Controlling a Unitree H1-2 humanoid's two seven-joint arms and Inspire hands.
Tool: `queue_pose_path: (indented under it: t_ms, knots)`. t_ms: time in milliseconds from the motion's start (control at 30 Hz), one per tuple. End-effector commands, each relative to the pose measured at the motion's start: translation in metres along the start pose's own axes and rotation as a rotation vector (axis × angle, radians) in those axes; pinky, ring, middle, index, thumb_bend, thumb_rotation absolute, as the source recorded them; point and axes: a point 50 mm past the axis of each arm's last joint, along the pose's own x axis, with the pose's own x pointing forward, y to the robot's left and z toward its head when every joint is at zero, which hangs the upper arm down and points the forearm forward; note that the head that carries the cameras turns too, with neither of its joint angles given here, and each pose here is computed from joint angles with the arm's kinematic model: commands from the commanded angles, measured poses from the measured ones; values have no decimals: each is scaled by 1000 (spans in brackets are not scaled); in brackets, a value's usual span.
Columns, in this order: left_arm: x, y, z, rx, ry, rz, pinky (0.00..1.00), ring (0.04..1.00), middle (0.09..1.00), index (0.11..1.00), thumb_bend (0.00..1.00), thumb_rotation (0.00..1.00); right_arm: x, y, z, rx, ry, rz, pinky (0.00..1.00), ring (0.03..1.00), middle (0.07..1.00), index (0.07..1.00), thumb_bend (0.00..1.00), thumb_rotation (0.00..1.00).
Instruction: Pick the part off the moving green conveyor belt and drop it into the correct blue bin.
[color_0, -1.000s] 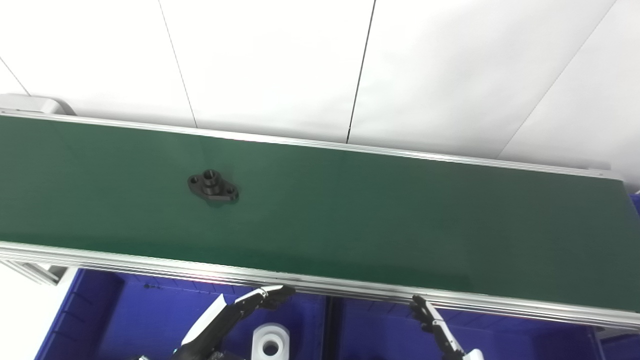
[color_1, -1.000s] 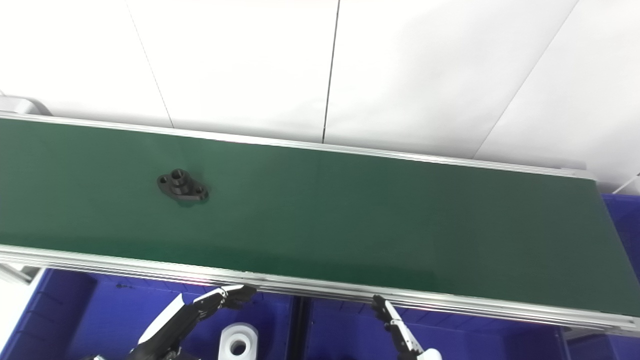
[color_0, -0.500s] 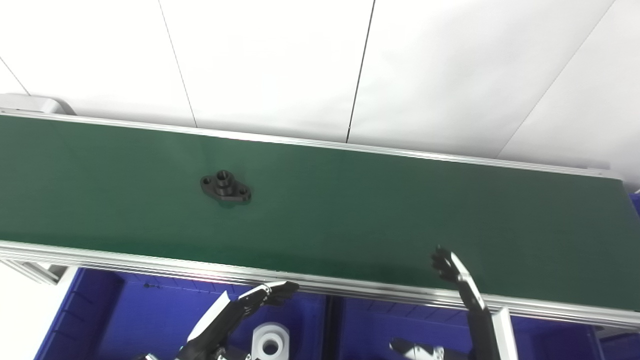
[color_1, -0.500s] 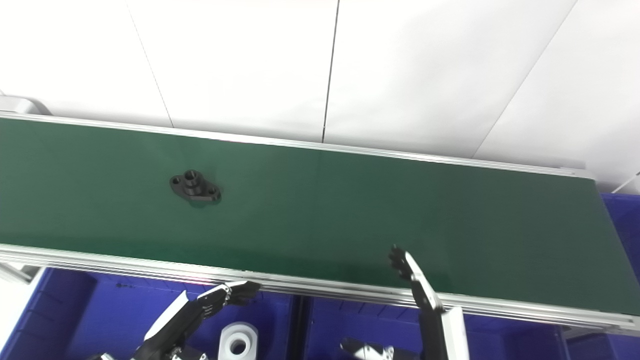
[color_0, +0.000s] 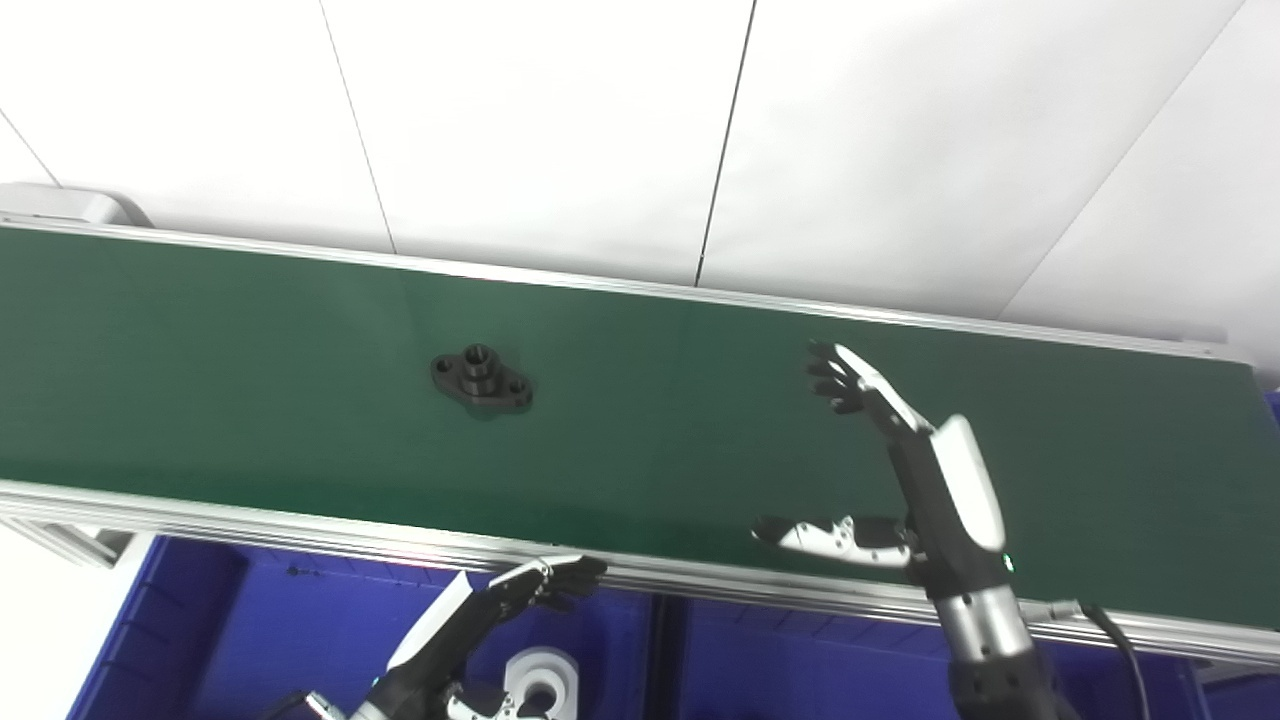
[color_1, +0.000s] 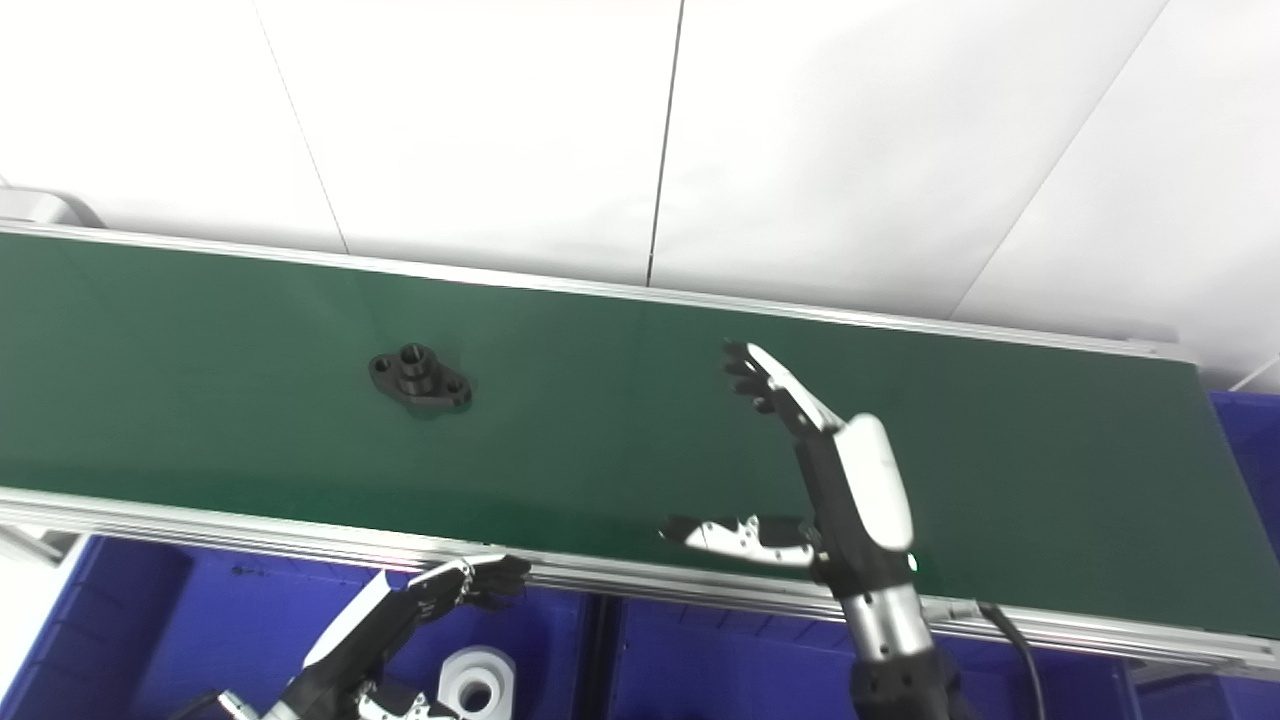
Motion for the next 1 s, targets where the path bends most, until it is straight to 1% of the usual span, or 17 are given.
queue_pose_path:
  t_ms: [0, 133, 233, 333, 400, 500, 633, 800, 967]
  knots:
    - [3, 6, 6, 19, -49, 14, 730, 782, 817, 804, 918, 291, 21, -5, 14, 1, -33, -8, 693, 745, 799, 862, 855, 402]
    - [3, 7, 5, 24, -44, 11, 733, 783, 822, 805, 918, 266, 50, 4, 24, -18, -25, 28, 665, 733, 787, 861, 860, 385]
    - [1, 8, 4, 32, -42, 5, 738, 788, 822, 803, 920, 269, 68, 12, 29, -52, -22, 63, 662, 742, 786, 863, 856, 400]
    - [-2, 8, 4, 29, -38, 3, 747, 794, 819, 800, 925, 272, 85, 19, 31, -74, -22, 90, 645, 739, 776, 859, 859, 409]
    - [-4, 8, 4, 32, -36, 4, 747, 791, 812, 797, 927, 271, 98, 22, 33, -83, -20, 115, 625, 722, 773, 849, 870, 401]
    - [-7, 8, 6, 47, -37, 14, 746, 789, 806, 796, 929, 281, 114, 26, 35, -88, -27, 143, 621, 718, 772, 850, 870, 387]
    - [-9, 6, 6, 44, -35, 22, 746, 785, 802, 796, 919, 271, 126, 31, 32, -106, -26, 153, 635, 733, 777, 853, 876, 412]
    - [-7, 5, 5, 45, -35, 18, 749, 787, 806, 801, 909, 270, 137, 39, 32, -119, -5, 165, 628, 722, 782, 852, 885, 411]
    - [-6, 2, 4, 48, -35, 21, 744, 785, 804, 799, 915, 294, 148, 44, 29, -135, 4, 204, 644, 740, 796, 863, 877, 398]
